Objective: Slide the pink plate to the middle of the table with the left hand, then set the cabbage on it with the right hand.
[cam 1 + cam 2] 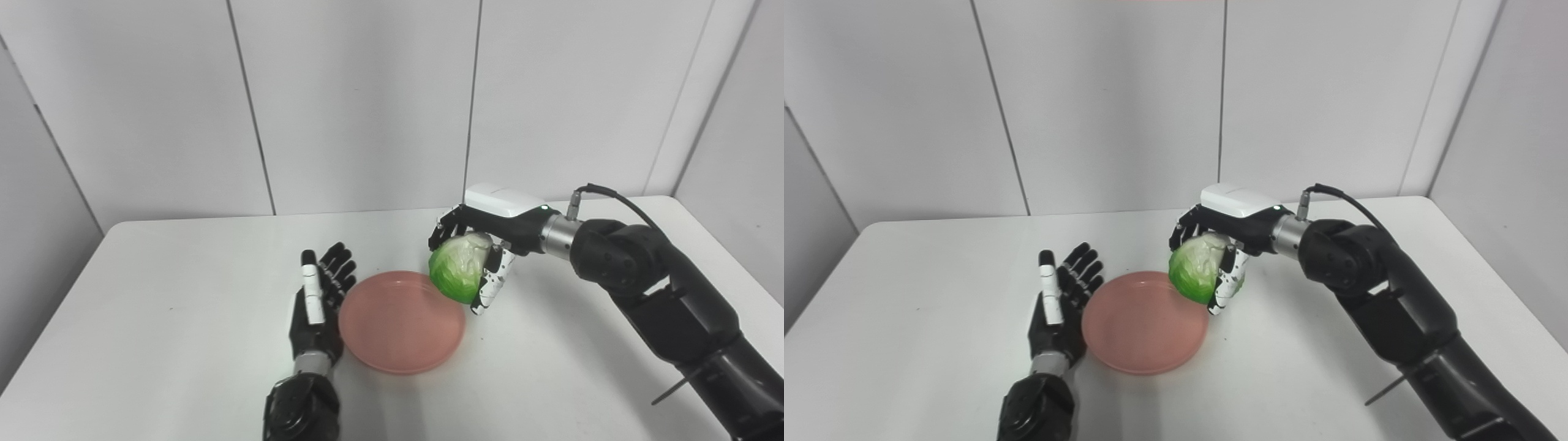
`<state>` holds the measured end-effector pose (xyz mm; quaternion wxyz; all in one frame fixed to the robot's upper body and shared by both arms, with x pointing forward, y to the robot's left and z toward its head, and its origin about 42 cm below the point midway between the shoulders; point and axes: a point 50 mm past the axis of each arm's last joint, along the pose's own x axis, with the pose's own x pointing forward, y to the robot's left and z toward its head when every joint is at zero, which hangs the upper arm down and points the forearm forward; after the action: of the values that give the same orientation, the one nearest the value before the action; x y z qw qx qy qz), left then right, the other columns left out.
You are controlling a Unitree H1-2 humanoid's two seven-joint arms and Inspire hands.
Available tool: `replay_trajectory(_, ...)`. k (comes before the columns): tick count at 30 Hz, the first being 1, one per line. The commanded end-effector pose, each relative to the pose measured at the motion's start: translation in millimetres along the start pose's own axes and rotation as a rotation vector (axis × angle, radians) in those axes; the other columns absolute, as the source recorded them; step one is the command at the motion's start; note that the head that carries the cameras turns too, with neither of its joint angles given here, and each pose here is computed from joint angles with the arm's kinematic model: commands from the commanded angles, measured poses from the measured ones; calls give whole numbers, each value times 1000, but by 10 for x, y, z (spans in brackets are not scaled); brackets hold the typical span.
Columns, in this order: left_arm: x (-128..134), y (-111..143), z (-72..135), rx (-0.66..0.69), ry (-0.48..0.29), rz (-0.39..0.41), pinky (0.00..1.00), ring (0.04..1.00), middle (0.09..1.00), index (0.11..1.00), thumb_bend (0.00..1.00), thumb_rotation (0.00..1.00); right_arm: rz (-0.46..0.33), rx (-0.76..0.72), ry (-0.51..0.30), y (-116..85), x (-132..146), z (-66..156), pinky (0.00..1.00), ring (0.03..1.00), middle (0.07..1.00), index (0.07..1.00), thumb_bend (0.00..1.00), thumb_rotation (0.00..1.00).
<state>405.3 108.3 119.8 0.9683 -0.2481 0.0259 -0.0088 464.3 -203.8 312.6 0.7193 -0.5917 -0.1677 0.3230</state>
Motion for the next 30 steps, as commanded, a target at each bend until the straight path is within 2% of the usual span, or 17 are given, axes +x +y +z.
replay_trajectory(1, -169, 78, -385, -42, 137, 78, 914, 875, 845, 732, 854, 898, -78, -40, -70, -248, 117, 139, 348, 396, 485, 549, 514, 0)
replay_trajectory(8, -196, 128, -467, -37, 125, 99, 884, 847, 824, 707, 891, 882, -62, 49, -73, 3, 343, 174, 354, 398, 484, 550, 514, 0)
replay_trajectory(14, -212, 146, -491, -40, 115, 99, 861, 827, 816, 715, 884, 877, -44, 32, -58, 301, 541, 177, 372, 409, 495, 536, 516, 0)
replay_trajectory(20, -220, 145, -487, -25, 123, 82, 870, 834, 823, 731, 860, 896, -62, -38, -35, 582, 704, 226, 374, 411, 496, 535, 516, 0)
replay_trajectory(24, -225, 130, -479, -32, 122, 76, 897, 852, 835, 736, 848, 897, -81, -40, -14, 691, 745, 227, 390, 419, 492, 532, 518, 0)
replay_trajectory(30, -246, 111, -526, -41, 130, 98, 853, 825, 810, 742, 843, 887, -93, -47, 6, 805, 735, 215, 348, 434, 490, 520, 519, 0)
